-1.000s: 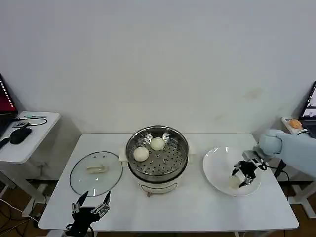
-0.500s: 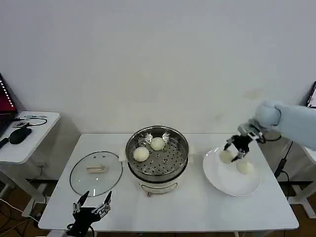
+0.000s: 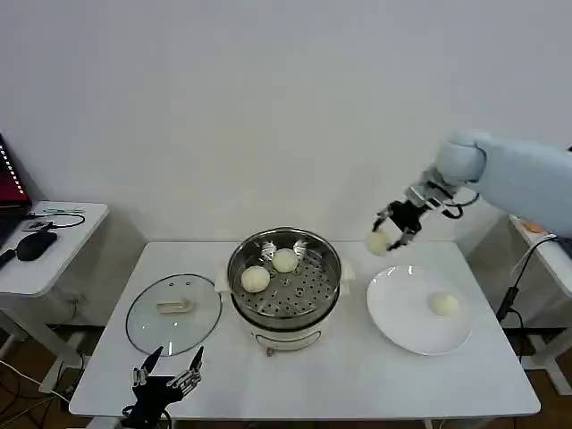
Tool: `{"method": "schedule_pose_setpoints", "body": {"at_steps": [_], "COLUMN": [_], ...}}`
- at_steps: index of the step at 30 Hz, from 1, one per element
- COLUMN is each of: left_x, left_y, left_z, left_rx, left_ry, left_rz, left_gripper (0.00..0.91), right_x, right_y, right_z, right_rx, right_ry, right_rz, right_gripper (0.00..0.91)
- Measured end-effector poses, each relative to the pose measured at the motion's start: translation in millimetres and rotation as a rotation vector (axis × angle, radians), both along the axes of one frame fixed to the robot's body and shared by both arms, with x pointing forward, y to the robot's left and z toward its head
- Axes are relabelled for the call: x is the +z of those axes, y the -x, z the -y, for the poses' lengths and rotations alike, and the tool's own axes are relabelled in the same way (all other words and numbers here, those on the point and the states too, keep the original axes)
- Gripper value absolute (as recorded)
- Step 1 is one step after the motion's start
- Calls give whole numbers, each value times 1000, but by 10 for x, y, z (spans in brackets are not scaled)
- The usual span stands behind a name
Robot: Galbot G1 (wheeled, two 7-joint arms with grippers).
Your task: Take steamed baozi put them in steamer then cover it.
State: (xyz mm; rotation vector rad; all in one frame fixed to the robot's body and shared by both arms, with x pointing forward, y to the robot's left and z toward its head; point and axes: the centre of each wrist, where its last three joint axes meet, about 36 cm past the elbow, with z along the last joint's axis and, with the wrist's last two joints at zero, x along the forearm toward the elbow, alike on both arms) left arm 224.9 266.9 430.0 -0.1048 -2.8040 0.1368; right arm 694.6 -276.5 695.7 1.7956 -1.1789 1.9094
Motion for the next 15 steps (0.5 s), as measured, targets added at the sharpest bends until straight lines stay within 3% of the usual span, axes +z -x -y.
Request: {"method": "schedule_pose_setpoints", "body": {"at_steps": [7,15], "left_x": [4,15], "left_y": [-3,2], "left_z": [5,6], "left_rx": [0,1], "left_ry": [2,3], "left_rz": [2,4], "left_gripper": [907,907], "right_x": [168,206], "right_y": [38,164], "right_z": [-513,-926], "right_rx": [158,324], "right_ry": [-21,-23], "right_rz": [59,105], "right_gripper": [615,615]}}
